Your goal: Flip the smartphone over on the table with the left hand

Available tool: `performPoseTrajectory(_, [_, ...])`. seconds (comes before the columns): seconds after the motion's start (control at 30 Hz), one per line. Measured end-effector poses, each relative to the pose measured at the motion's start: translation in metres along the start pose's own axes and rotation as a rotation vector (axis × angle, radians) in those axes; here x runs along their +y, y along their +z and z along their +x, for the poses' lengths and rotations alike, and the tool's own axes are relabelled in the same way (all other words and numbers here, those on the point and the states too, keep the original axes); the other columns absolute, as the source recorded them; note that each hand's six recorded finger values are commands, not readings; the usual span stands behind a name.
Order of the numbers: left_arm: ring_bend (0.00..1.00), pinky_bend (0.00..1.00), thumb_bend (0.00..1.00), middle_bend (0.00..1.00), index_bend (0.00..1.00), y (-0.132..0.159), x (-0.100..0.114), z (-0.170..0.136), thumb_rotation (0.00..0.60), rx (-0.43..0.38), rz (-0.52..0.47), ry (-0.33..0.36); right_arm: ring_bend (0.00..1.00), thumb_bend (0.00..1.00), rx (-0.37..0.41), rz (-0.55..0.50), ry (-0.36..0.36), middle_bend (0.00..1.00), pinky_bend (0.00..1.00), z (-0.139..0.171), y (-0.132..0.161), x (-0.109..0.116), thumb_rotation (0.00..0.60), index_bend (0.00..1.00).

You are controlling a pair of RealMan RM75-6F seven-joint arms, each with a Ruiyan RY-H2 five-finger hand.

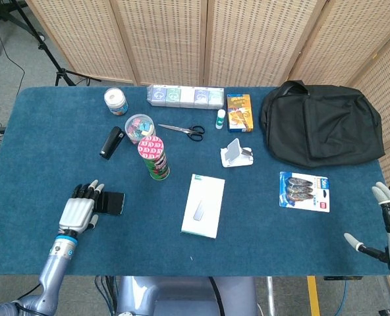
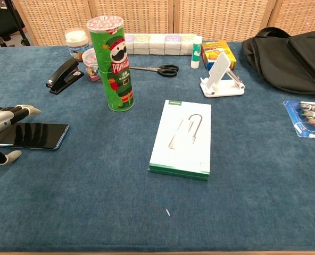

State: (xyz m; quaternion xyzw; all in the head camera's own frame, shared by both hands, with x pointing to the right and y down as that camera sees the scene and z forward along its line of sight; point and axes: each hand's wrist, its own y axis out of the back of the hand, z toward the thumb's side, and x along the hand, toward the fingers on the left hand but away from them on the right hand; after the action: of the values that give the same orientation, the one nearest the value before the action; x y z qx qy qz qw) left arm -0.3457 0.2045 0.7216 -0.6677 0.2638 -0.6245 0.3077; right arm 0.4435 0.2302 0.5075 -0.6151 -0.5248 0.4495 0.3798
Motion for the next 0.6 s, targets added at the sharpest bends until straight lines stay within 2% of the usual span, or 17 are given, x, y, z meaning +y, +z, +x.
performPoseTrajectory(0.23, [0.0,0.01,0.44,0.0,0.0,-0.0008,-0.0039,0.0066,0.6,0.007,-0.004,0.008,0.0,0.0,-0.002,0.001,0.003,0.0,0.09,-0.0002,-0.0006,-0.0008,0.6,0.0])
performPoseTrajectory(0.4, [0.0,0.01,0.55,0.0,0.21,0.0018,-0.005,0.0083,0.6,-0.001,-0.01,0.007,0.0,0.0,-0.003,0.004,0.006,0.0,0.09,-0.0004,-0.0005,-0.002,0.6,0.0])
performPoseTrajectory(0.6, [0.0,0.01,0.68,0.0,0.32,-0.0011,-0.0036,0.0053,0.6,0.001,-0.005,0.016,0.0,0.0,-0.003,0.004,0.008,0.0,0.09,0.0,-0.0004,-0.0023,0.6,0.0])
